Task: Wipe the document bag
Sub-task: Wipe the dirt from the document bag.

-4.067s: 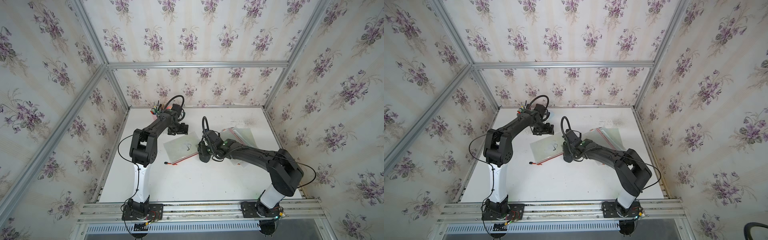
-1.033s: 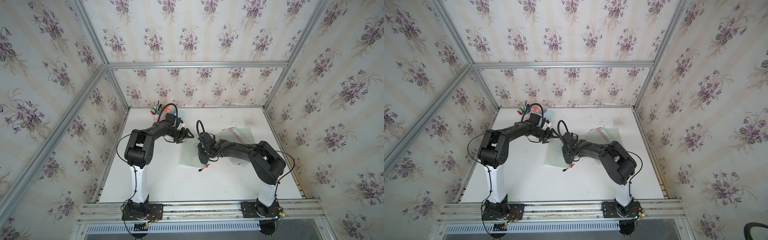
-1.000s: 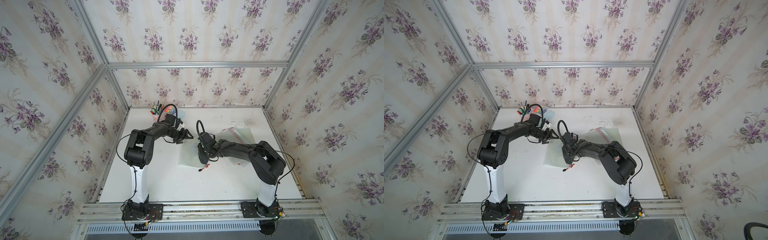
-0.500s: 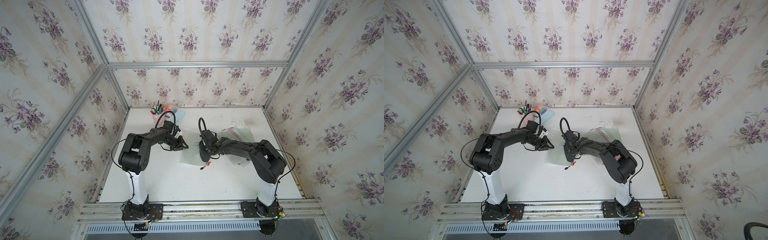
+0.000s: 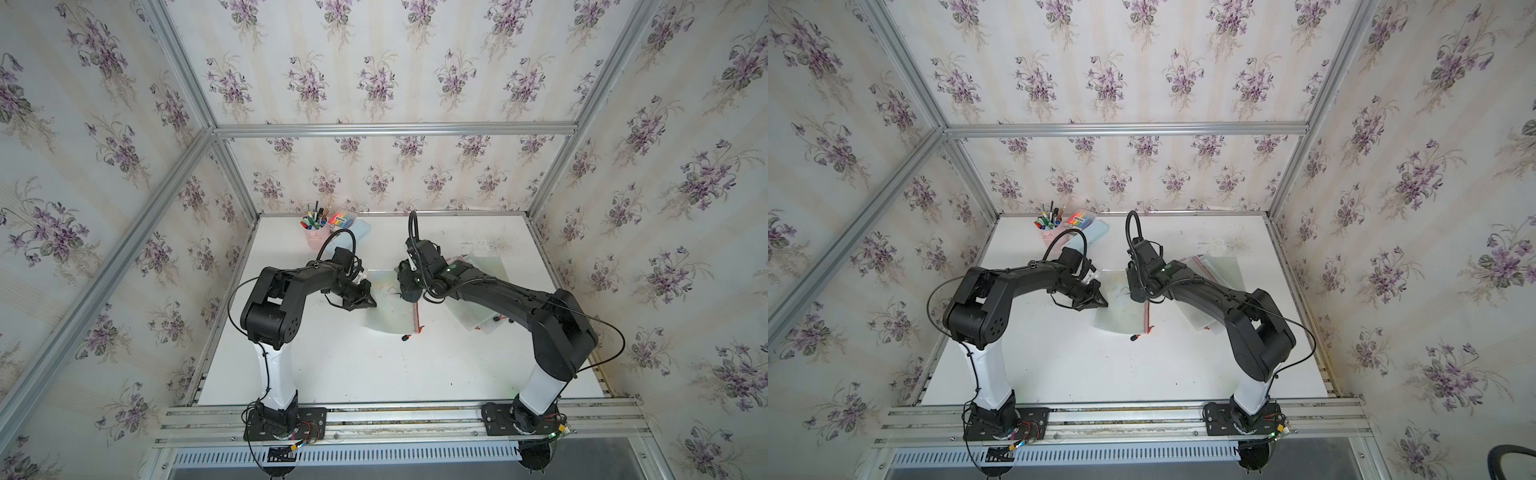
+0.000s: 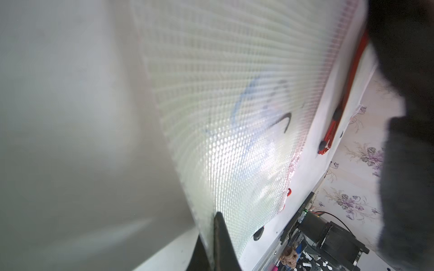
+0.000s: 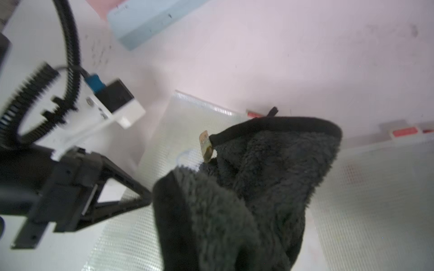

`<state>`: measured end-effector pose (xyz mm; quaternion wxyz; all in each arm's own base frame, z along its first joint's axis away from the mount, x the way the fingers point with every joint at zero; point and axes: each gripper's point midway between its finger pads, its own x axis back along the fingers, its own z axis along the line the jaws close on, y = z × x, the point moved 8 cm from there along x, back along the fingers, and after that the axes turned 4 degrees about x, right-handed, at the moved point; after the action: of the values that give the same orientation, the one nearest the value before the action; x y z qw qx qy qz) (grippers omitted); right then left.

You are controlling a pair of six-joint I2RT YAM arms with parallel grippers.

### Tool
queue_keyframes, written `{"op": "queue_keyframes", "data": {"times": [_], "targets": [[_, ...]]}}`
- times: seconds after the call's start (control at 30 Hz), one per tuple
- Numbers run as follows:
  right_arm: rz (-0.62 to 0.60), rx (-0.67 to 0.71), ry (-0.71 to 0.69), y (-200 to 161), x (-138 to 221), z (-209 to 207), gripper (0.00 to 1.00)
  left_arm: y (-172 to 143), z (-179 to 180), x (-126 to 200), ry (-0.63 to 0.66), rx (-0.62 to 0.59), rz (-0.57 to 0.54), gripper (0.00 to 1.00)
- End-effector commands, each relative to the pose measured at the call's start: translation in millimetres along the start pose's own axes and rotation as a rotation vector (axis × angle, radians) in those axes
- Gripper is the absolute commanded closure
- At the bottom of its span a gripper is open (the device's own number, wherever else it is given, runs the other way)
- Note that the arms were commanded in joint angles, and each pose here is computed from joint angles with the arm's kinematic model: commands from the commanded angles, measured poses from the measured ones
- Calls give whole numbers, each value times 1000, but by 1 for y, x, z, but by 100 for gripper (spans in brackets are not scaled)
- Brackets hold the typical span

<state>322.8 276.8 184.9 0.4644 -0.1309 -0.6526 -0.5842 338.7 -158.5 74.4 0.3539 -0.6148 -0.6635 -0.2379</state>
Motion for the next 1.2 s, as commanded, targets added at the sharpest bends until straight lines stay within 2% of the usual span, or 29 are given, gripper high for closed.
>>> {"op": "queue_keyframes", "data": {"times": [0.0, 0.1, 0.2, 0.37, 0.43, 0.5, 0.57, 0.67, 0.73, 0.8, 0.9, 0.97, 1.07, 1.17], "targets": [[86, 30, 107, -15, -21, 23, 73, -3, 4, -7, 36, 33, 9, 100], [120, 46, 129, -33, -46, 46, 73, -2, 6, -12, 32, 54, 5, 100], [163, 33, 96, -46, -66, 51, 74, -3, 6, -13, 26, 63, -8, 100], [200, 28, -116, -55, -70, 11, 76, -7, 11, -12, 49, 74, -19, 100], [216, -15, -163, -57, -65, -14, 76, -9, 14, -13, 55, 89, -26, 100], [212, -18, -172, -58, -62, -19, 77, -9, 15, -15, 43, 102, -29, 100], [202, -2, -109, -56, -65, -2, 77, -9, 16, -17, 33, 113, -33, 100], [219, 92, -9, -60, -77, 50, 77, -9, 15, -18, 27, 114, -31, 100], [240, 114, -19, -66, -82, 57, 77, -9, 15, -18, 27, 111, -33, 100], [255, 77, -91, -70, -83, 32, 78, -9, 14, -17, 29, 108, -36, 100], [258, -60, -183, -72, -74, -30, 78, -10, 14, -15, 30, 108, -40, 100], [229, -87, -206, -66, -68, -44, 78, -11, 16, -17, 32, 112, -38, 100], [211, -45, -89, -57, -75, -3, 78, -12, 17, -20, 27, 120, -29, 100], [274, 96, -17, -68, -92, 54, 78, -11, 18, -21, 24, 127, -32, 100]]}}
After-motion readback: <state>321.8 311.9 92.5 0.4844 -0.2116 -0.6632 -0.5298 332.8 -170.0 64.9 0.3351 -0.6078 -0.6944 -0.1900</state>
